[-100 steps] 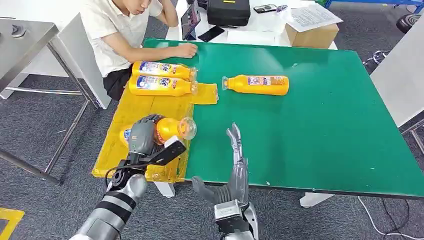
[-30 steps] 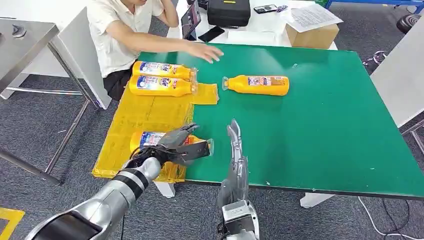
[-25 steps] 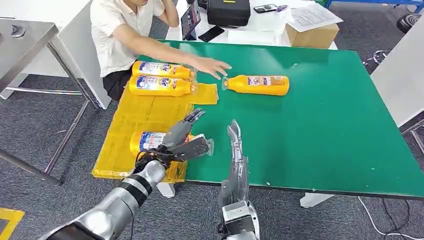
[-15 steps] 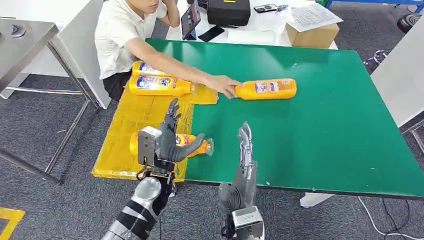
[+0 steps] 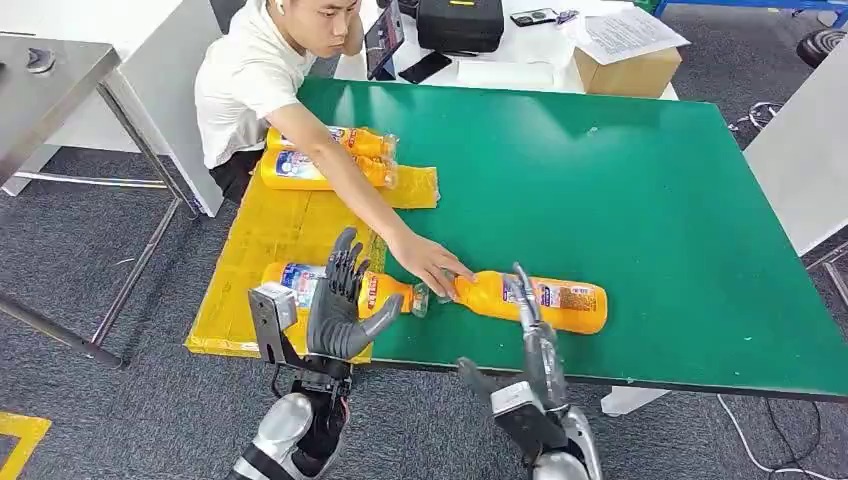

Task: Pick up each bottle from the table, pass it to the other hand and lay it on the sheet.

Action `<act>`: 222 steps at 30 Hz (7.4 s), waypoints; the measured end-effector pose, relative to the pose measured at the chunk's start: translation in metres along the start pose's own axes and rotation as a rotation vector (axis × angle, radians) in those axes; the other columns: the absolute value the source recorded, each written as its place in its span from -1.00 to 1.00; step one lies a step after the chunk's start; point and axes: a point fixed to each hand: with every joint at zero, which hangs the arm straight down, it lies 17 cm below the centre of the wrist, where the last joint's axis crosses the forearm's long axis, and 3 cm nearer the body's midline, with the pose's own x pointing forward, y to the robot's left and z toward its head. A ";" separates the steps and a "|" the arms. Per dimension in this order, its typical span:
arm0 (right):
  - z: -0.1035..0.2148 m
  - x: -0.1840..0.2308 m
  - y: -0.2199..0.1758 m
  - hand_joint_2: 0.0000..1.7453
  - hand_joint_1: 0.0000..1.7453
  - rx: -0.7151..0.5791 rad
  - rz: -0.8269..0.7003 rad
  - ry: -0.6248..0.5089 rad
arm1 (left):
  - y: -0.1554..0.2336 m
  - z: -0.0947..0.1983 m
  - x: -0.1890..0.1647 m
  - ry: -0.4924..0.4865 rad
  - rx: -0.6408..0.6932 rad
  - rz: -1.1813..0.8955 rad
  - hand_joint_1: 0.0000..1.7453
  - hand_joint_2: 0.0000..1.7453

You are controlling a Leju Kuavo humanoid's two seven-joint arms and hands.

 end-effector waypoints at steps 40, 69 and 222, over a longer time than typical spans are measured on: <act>0.003 -0.190 -0.059 1.00 -1.00 0.286 0.789 0.224 | -0.053 0.028 -0.034 0.036 -0.219 -0.261 -1.00 1.00; -0.012 -0.241 -0.092 1.00 -1.00 0.407 1.141 0.427 | -0.036 0.037 -0.050 0.086 -0.186 -0.300 -1.00 1.00; -0.023 0.064 -0.103 -1.00 -1.00 -0.396 0.585 -0.196 | 0.098 -0.104 0.013 -0.065 -0.065 -1.547 -0.40 1.00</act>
